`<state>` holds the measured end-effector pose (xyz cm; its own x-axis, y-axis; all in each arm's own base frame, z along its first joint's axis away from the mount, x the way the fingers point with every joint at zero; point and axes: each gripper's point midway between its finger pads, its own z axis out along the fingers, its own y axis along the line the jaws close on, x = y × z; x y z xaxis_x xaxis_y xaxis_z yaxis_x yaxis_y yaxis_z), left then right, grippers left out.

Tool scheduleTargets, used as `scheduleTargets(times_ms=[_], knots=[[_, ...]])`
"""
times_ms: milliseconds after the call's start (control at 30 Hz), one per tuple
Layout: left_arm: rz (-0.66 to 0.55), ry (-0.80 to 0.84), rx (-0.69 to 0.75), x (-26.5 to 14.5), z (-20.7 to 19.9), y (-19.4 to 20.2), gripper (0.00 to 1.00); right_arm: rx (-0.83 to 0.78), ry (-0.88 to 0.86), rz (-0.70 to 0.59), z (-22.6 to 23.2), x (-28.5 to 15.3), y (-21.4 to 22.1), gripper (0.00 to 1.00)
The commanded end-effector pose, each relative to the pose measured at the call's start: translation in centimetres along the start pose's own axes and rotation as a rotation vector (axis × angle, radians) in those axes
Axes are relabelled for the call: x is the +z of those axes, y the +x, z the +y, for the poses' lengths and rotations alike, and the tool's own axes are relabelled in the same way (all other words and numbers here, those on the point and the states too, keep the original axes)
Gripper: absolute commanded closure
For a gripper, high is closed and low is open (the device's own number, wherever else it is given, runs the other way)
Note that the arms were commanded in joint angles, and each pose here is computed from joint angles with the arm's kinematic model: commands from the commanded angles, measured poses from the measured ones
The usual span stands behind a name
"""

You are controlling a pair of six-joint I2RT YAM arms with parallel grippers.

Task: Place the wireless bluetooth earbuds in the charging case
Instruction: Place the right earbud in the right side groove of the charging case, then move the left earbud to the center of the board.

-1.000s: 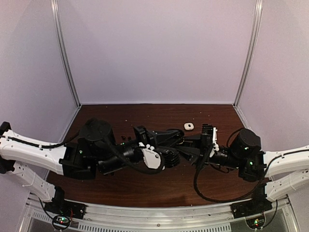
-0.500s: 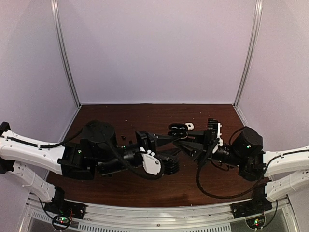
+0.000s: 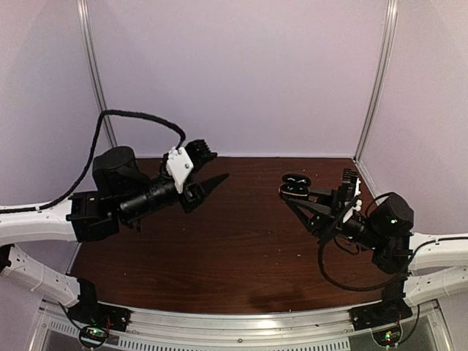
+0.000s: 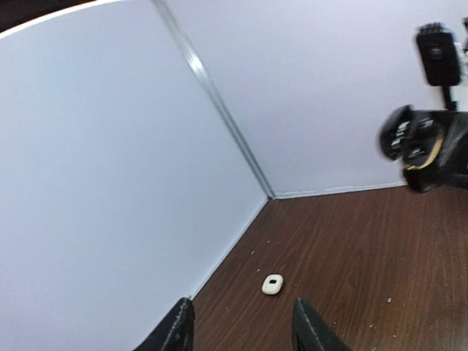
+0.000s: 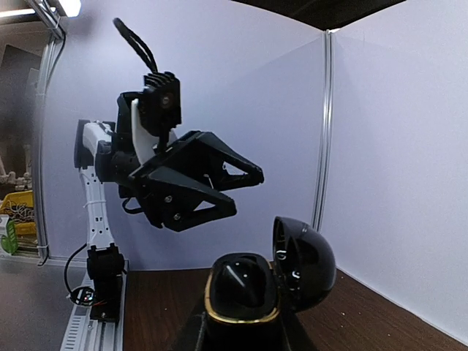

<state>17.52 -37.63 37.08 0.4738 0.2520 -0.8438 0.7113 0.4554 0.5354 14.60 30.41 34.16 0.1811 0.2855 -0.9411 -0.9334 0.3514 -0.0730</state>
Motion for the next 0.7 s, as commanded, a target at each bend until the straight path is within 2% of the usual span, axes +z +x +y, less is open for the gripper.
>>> scheduleTargets(times_ms=[0,167,300,400,667], knots=[[0.116,-0.122,-0.429,-0.7,5.4,6.2,0.52,0.039,0.068,0.015,-1.4,-1.0,-0.4,1.00],[0.367,-0.248,-0.715,-1.6,9.1,16.9,0.52,0.052,0.120,0.060,-2.5,-1.6,0.0,1.00],[0.523,-0.302,-0.824,-2.4,9.3,23.4,0.55,0.060,0.135,0.083,-3.0,-1.8,0.3,1.00],[0.613,-0.302,-0.805,-2.4,8.6,26.8,0.55,0.058,0.136,0.096,-3.1,-1.9,0.4,1.00],[1.085,-0.128,-0.578,-2.4,5.4,36.3,0.53,0.059,0.139,0.115,-3.6,-2.1,0.7,1.00]])
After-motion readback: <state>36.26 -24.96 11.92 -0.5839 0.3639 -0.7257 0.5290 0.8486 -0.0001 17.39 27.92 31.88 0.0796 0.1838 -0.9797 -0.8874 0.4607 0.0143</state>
